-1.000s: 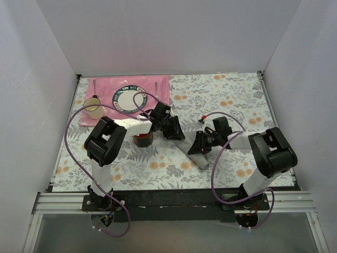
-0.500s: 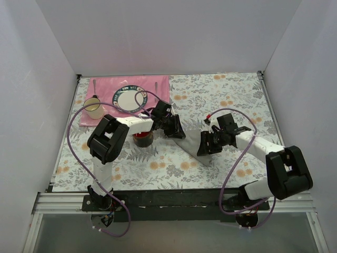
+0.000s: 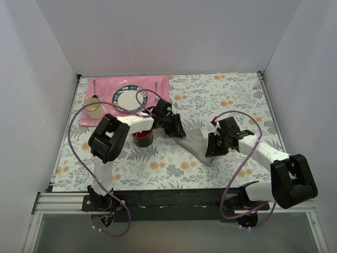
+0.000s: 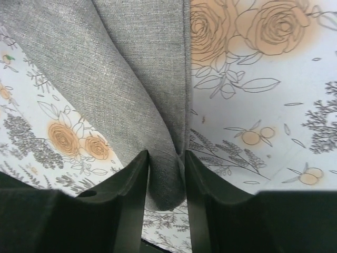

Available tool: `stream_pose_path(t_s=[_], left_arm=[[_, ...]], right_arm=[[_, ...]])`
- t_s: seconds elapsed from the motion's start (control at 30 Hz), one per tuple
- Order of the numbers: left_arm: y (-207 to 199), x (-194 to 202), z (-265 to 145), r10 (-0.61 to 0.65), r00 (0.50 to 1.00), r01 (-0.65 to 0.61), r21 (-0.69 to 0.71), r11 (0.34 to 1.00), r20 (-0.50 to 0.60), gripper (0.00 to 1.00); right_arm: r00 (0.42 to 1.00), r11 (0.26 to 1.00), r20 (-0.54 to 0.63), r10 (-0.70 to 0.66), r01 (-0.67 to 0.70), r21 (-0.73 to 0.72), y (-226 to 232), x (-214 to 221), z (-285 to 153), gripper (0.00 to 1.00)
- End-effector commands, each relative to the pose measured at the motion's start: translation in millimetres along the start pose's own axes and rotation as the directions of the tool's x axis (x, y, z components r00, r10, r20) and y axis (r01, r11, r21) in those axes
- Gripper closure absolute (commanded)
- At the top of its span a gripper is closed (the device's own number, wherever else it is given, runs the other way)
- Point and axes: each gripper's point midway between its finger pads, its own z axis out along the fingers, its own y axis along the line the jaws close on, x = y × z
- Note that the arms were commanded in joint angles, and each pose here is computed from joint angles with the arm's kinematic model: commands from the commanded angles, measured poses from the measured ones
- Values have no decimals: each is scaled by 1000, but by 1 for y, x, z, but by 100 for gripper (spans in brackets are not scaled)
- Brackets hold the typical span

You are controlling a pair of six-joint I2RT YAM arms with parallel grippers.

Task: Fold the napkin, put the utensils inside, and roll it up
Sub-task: Roll the napkin with the utensil

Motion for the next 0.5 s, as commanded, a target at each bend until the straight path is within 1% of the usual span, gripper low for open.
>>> stream_pose_path(t_s=[0.0,0.03,0.07,0.13,0.17,0.27,0.33,0.37,0.4,0.47], left_arm=[[10,-7,-2,8,1000,-8,-34,999,-1,73],[11,-7,-1,4,1000,-4,-33,999,-5,73],[10,-7,-2,1,1000,-1,-29,1000,-9,73],[9,-5,-1,-14,1000,14,-19,1000,-25,73],[9,-6,-1,-23,999,23,-13,1000,-30,73],[11,-4,-1,-60,997,60,-4,998,-52,73],[11,-5,-2,-75,995,75,-1,997,-63,73],[11,-3,-1,-86,994,86,1,996,-74,73],[10,-3,-2,-89,993,90,5,996,-82,73],[11,-2,-2,-96,991,96,0,995,-92,73]], right_arm=[[996,993,48,-76,71,96,-4,-18,-20,54],[989,991,88,-119,112,77,8,-37,-29,50],[978,980,88,-189,183,72,16,-41,-31,43],[956,963,118,-268,262,65,34,-59,-39,34],[932,937,106,-348,343,65,44,-59,-36,27],[874,879,96,-477,474,53,71,-61,-25,16],[839,840,74,-540,532,105,71,-62,-15,13],[821,818,49,-569,559,138,72,-60,-5,9],[812,806,44,-583,570,163,72,-60,0,8],[769,752,29,-639,617,233,71,-64,11,5]])
